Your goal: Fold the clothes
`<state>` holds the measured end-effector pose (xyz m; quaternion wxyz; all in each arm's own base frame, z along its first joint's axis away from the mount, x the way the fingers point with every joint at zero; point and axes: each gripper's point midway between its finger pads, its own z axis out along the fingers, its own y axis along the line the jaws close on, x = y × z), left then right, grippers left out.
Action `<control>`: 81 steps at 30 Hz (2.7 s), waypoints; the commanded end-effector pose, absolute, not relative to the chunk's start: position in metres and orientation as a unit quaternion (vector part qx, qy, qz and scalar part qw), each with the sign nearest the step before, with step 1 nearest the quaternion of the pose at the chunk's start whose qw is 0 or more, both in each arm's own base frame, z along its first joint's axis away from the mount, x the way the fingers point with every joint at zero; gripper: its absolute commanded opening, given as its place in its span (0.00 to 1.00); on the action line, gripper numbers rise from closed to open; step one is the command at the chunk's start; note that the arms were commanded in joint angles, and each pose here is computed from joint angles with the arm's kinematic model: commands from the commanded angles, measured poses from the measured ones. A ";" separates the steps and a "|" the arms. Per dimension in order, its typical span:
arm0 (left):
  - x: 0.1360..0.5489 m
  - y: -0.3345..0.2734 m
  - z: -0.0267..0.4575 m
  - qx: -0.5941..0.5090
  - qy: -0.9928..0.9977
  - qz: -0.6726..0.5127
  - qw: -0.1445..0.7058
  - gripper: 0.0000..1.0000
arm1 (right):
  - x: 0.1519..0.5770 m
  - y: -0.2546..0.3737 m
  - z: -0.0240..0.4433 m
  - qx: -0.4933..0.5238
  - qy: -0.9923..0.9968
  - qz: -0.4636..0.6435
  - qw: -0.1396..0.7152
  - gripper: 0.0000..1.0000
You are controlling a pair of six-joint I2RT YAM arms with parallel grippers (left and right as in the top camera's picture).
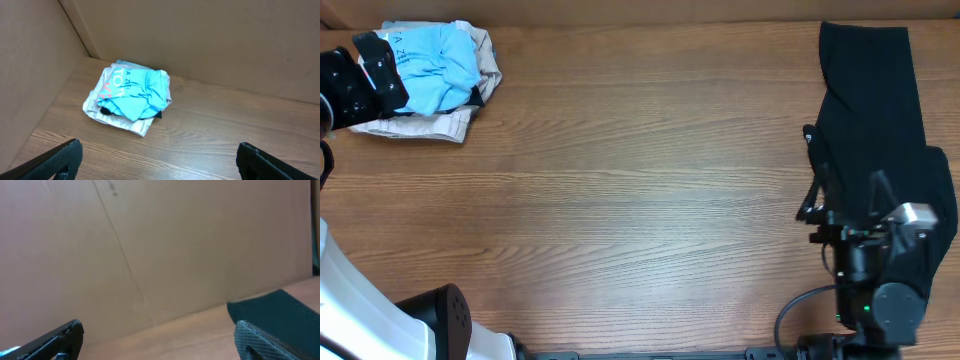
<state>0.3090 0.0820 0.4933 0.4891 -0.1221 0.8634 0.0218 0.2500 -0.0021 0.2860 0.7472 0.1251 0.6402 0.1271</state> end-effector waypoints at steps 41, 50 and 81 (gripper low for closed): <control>0.309 0.081 0.492 -0.124 0.864 0.018 0.488 1.00 | 0.246 0.012 0.170 0.106 0.708 0.146 0.683 1.00; 0.309 0.081 0.492 -0.124 0.864 0.018 0.488 1.00 | 0.246 0.012 0.170 0.106 0.708 0.146 0.683 1.00; 0.222 0.009 0.338 -0.067 0.895 -0.055 0.438 1.00 | 0.246 0.012 0.170 0.106 0.708 0.146 0.683 1.00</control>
